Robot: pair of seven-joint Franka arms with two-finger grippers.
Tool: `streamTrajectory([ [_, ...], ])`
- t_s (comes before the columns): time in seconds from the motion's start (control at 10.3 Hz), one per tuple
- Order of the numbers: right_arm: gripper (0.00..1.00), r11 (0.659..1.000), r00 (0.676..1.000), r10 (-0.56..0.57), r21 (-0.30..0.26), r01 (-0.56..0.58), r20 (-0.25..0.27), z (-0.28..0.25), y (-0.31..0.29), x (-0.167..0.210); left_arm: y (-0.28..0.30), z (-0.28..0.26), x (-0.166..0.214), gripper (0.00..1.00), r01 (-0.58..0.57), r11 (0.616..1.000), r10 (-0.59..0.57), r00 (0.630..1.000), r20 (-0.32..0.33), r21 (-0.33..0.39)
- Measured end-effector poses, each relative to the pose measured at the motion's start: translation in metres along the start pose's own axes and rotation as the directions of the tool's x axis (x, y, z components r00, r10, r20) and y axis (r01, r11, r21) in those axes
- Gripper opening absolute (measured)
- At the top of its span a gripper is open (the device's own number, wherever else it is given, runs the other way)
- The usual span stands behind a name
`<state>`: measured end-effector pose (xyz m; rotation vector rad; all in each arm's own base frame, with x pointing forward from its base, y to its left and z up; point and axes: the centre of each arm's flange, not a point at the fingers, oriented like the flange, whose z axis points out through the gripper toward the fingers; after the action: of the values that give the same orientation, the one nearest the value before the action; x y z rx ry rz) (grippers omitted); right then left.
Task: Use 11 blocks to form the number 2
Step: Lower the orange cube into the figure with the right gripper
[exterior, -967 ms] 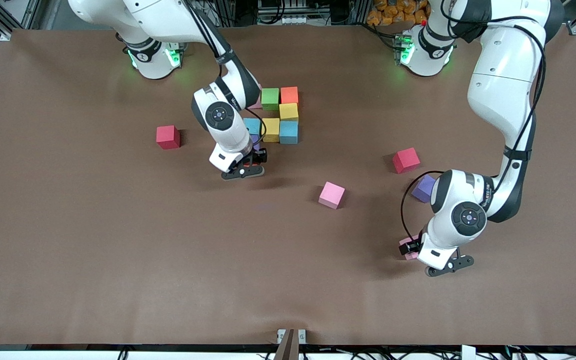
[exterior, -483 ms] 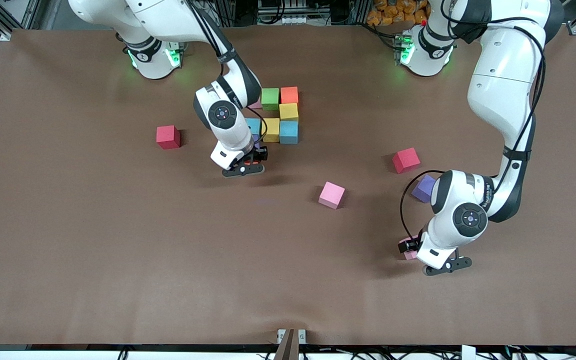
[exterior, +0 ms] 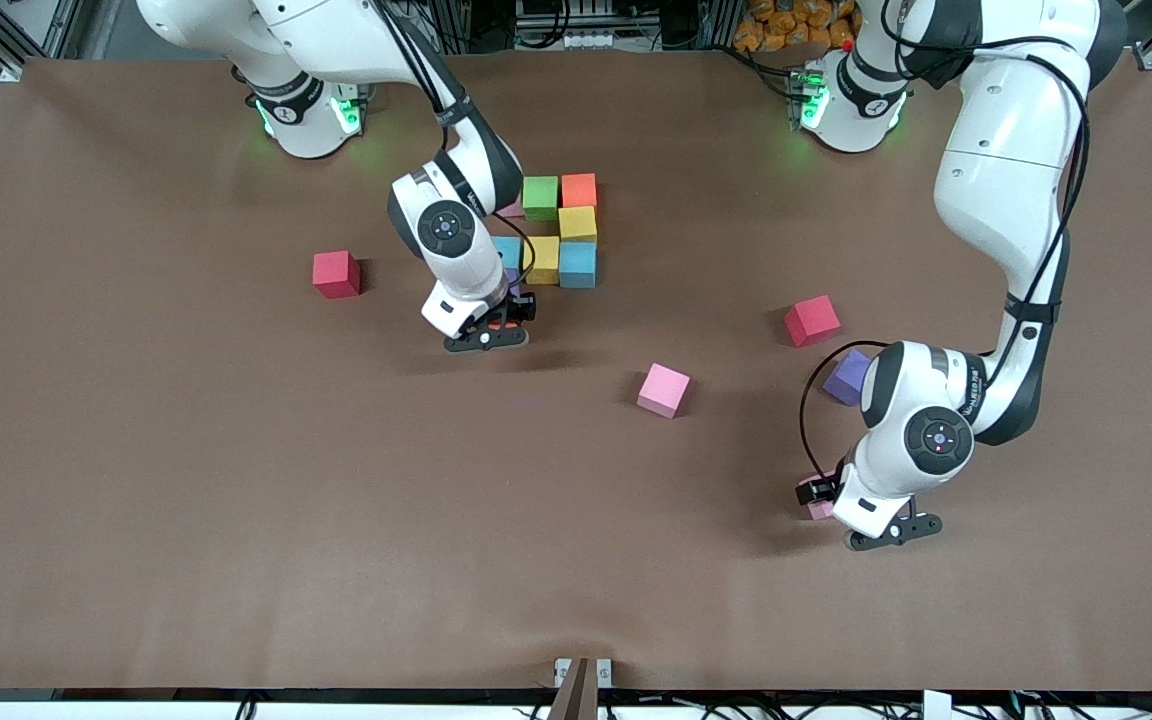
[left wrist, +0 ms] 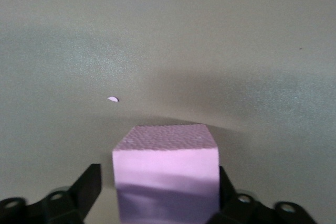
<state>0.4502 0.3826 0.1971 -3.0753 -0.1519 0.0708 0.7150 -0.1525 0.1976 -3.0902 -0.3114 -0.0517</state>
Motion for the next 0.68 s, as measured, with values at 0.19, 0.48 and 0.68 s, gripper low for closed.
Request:
streamTrajectory([
  [0.19,0.76,1.000,1.000,0.003,0.000,-0.003,0.001,0.0001,0.0002,0.0000,0.0003,-0.0006,0.0002,0.60,-0.023,1.000,0.023,1.000,-0.001,0.000],
  [0.48,0.96,1.000,1.000,0.008,-0.001,-0.008,-0.001,-0.0002,0.0021,0.0013,0.0007,-0.0029,0.0017,0.60,-0.029,1.000,0.029,1.000,-0.006,-0.002],
  [0.68,0.97,1.000,1.000,0.015,0.002,-0.015,-0.006,-0.0019,0.0038,0.0035,0.0001,-0.0051,0.0023,0.60,-0.027,1.000,0.027,1.000,0.000,0.002],
])
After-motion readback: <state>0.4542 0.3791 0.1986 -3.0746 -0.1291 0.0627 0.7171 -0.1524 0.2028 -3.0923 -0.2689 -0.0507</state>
